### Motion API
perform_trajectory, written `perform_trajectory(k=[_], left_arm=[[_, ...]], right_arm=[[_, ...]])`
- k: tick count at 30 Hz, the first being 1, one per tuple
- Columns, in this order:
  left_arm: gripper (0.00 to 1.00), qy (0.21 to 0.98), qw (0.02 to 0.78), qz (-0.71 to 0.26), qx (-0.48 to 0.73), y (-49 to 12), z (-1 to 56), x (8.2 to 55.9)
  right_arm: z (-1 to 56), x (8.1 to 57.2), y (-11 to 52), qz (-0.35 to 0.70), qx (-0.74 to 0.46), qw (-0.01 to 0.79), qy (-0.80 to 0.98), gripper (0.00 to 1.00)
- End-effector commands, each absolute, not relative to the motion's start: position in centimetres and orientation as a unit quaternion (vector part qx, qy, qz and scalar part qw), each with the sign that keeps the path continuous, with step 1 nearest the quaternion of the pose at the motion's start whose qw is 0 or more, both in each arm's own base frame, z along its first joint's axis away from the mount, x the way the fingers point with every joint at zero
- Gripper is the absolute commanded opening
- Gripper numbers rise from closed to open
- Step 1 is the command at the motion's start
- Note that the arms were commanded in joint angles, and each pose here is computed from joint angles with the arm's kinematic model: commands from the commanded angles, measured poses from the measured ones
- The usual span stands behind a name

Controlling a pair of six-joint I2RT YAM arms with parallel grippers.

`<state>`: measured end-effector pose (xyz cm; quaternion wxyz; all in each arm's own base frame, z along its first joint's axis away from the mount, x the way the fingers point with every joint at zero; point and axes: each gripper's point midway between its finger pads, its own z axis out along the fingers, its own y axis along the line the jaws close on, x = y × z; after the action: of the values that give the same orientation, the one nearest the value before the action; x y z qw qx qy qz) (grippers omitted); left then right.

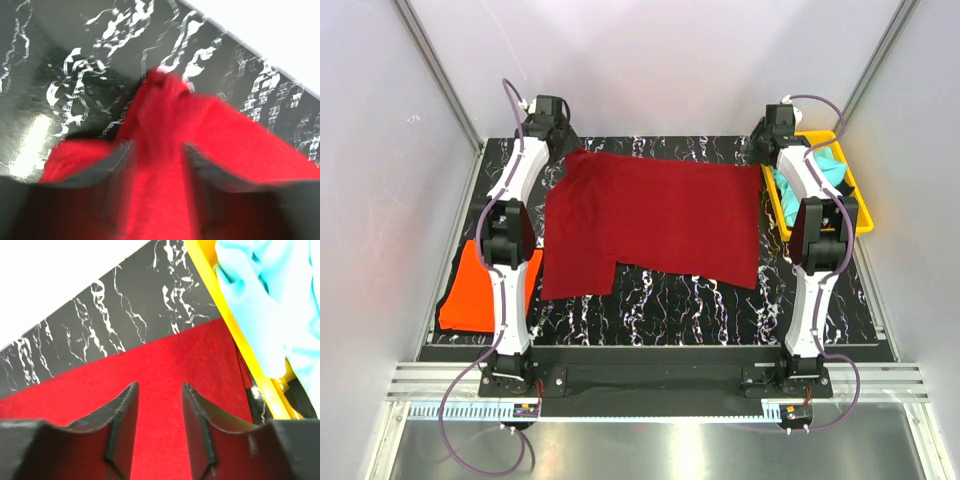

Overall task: Fold and stack the t-shirts
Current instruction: Flatten the tshirt out

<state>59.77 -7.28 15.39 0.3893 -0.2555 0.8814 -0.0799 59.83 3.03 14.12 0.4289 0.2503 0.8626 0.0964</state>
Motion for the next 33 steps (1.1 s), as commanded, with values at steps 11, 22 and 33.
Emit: perform_trajectory(k=[11, 22, 33], left_arm=[[0.74, 0.883, 0.406, -0.059, -0.229, -5.2, 21.4, 49.2], [0.67, 0.925, 0.326, -0.1, -0.165, -8.0, 13.9, 29.9], [0.61, 0.919, 0.323, -0.143, -0.174, -8.5, 12.1, 24.0]], right_arm=[[16.5, 50.7, 5.5, 0.109, 0.274, 0.3, 0.907, 0.61], [14.6, 32.3, 8.9, 0.202, 0.222, 0.209, 0.931, 0.64], [9.9, 28.9, 9.4, 0.215, 0.231, 0.179, 0.932, 0.27]])
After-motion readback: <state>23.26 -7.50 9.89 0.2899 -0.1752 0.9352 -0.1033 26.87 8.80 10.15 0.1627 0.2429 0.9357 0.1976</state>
